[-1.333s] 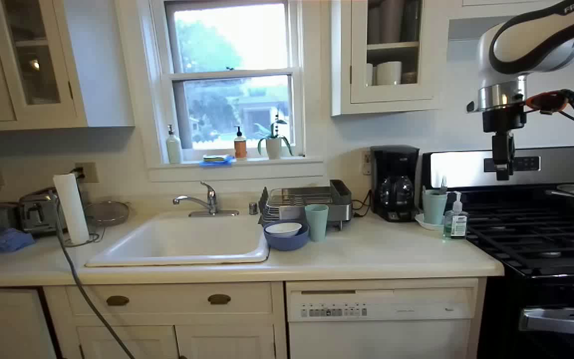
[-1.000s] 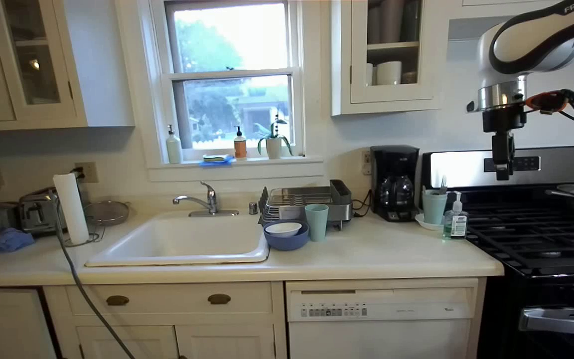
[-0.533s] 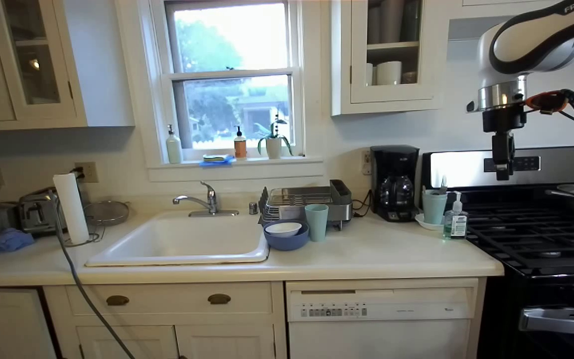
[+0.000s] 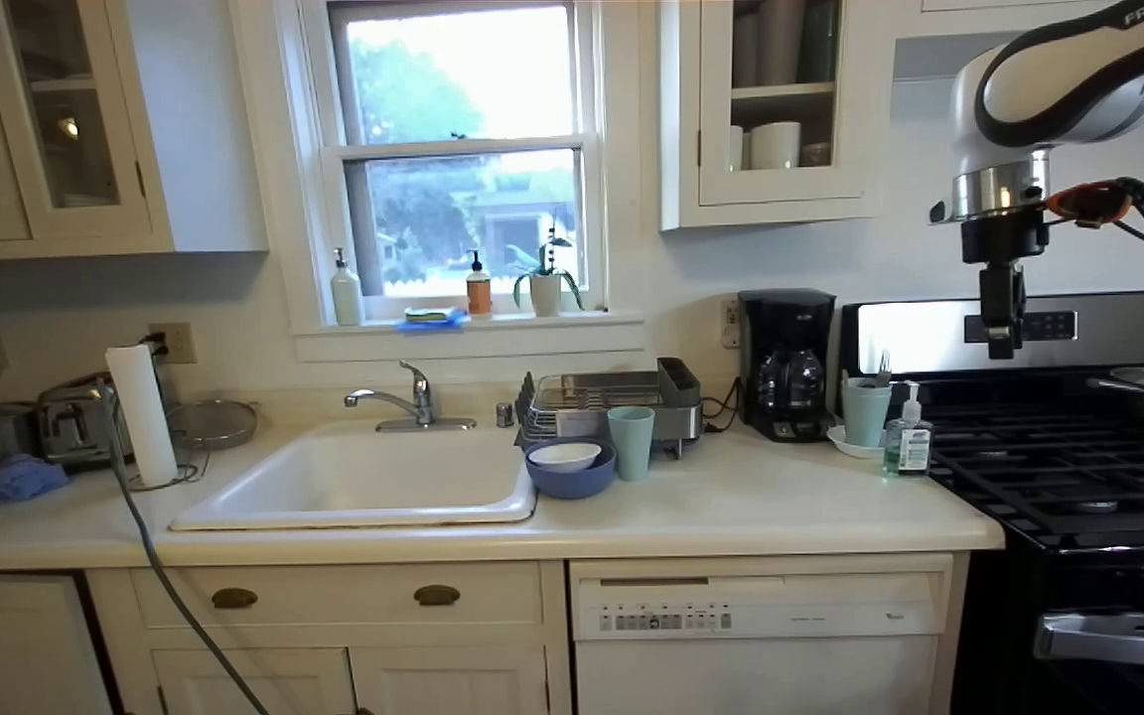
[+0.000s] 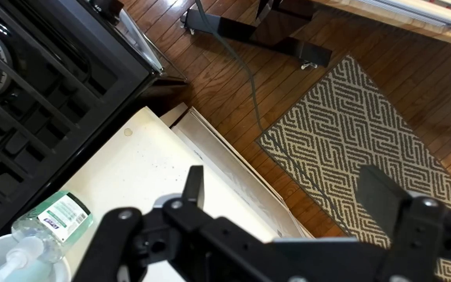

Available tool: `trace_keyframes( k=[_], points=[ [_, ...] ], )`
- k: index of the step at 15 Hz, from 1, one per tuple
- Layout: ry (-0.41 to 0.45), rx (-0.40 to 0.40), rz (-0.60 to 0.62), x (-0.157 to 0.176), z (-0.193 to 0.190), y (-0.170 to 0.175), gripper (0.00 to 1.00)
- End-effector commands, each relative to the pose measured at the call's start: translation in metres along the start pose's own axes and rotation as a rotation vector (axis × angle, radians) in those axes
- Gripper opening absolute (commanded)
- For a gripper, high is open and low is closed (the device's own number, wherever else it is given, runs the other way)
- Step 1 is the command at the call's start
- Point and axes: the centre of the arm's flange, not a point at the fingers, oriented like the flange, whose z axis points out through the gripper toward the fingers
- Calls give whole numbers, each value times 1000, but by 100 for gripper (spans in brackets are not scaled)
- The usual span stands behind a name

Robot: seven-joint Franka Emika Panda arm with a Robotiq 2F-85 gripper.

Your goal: Pick up the light blue cup and put it to the right of the dish rack on the kitchen counter

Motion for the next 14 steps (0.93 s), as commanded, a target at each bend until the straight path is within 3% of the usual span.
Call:
trace_keyframes(
  k=[1,7,14],
  points=[
    [-39,15,55,26,-9,-30,100],
    [-68,89,311,90,-20,-120,100],
    [18,188,656,159,-10,-142,100]
  ],
)
